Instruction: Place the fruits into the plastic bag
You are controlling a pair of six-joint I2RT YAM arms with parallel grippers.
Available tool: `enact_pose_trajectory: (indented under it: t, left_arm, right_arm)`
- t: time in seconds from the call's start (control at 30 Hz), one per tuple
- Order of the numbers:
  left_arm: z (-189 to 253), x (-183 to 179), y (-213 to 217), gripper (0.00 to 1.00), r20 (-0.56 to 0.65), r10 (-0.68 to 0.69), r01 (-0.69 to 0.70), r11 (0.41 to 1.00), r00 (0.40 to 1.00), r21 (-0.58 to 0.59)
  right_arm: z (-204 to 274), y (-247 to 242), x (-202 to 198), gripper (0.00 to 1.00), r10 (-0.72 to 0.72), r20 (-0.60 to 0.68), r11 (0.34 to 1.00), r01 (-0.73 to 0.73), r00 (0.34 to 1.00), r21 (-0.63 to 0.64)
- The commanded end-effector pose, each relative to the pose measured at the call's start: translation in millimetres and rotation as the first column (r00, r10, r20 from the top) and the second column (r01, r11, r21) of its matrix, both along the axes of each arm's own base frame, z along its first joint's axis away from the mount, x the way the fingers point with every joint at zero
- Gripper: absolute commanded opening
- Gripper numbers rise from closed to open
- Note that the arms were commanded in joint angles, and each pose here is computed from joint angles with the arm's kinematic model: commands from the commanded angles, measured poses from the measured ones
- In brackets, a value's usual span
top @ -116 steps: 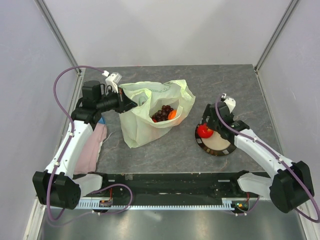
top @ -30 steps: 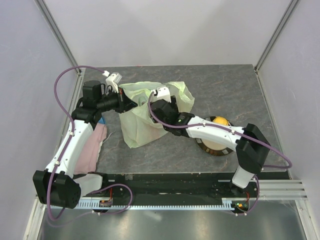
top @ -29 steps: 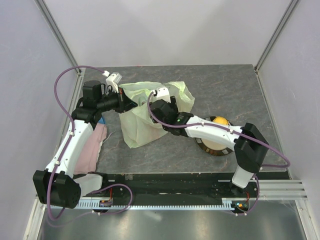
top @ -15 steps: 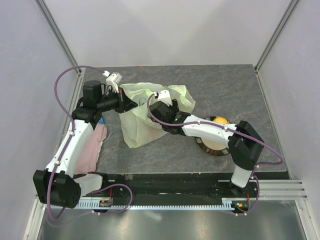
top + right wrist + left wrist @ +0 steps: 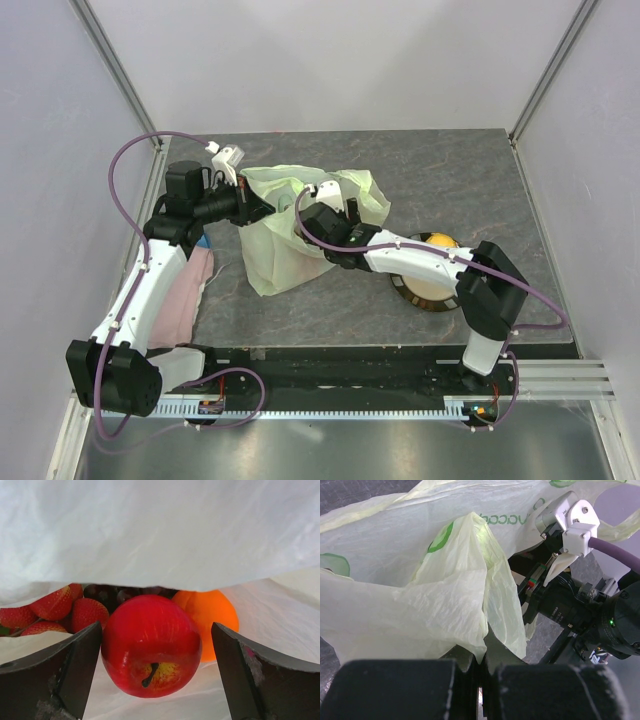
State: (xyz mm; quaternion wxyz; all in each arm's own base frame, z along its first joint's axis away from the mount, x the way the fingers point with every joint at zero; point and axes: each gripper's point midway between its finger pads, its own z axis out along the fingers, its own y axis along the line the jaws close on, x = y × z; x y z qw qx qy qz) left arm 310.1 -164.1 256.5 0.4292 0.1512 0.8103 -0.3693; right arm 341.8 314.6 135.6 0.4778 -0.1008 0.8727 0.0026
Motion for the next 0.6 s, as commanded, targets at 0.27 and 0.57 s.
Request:
enact_pose_trajectory:
  t: [0.27,0.57]
  left_arm:
    - [11,-2,-4,0.01,0.018,-0.021,0.022,0.999,1.0,-0.033]
    - [11,-2,-4,0.01,0.017,-0.02,0.021,0.999,1.0,-0.034]
  right_arm:
    - [76,-4,-12,0.89,0.067,0.148,0.967,-0.101,0.987,0.234]
    - [127,14,-41,0.84,0.207,0.248,0.854,-0.298,0.946,0.427]
